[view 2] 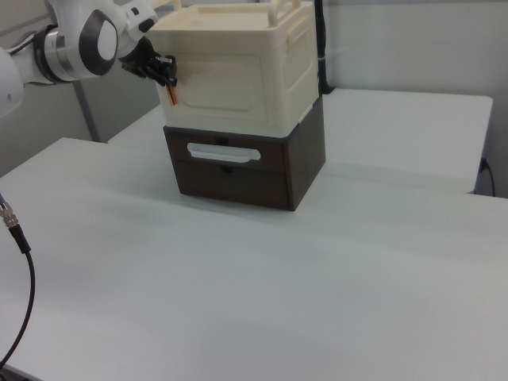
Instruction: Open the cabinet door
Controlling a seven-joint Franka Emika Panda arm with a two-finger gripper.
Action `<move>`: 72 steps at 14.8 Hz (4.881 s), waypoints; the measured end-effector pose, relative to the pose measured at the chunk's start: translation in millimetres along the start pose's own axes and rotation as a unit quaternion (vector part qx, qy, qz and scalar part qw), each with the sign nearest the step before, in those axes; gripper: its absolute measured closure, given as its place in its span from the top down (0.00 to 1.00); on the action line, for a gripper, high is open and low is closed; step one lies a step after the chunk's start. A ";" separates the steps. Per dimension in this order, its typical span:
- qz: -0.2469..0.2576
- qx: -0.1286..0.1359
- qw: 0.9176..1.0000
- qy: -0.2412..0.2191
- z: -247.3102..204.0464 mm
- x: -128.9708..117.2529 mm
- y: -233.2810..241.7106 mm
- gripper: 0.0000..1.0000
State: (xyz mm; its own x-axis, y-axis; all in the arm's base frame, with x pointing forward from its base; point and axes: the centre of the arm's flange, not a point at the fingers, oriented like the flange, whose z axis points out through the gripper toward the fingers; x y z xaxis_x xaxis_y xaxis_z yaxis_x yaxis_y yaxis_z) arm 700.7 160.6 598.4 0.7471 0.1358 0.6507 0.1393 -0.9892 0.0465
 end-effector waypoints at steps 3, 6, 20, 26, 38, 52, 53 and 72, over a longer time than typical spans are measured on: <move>0.003 0.002 1.000 0.000 0.5 -0.3 -4.2 0.14; 0.004 0.002 1.000 0.000 0.6 -0.3 -4.1 0.14; 0.029 -0.013 0.981 -0.193 -77.8 -28.9 13.5 0.56; 0.036 -0.013 0.980 -0.194 -139.2 -26.3 34.0 0.84; 0.039 -0.011 0.989 -0.142 -138.3 -11.3 42.8 0.84; 0.049 -0.037 0.964 -0.258 -85.3 -60.6 120.6 1.00; 0.050 -0.036 0.961 -0.270 -82.8 -65.1 120.8 1.00; 0.036 -0.014 0.932 -0.361 -62.5 -106.7 125.6 1.00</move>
State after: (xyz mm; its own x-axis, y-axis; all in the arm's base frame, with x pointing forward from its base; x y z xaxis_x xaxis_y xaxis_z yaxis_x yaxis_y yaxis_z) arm 597.8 18.4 582.2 0.9978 0.0617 -0.0254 0.0629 -0.9968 0.0490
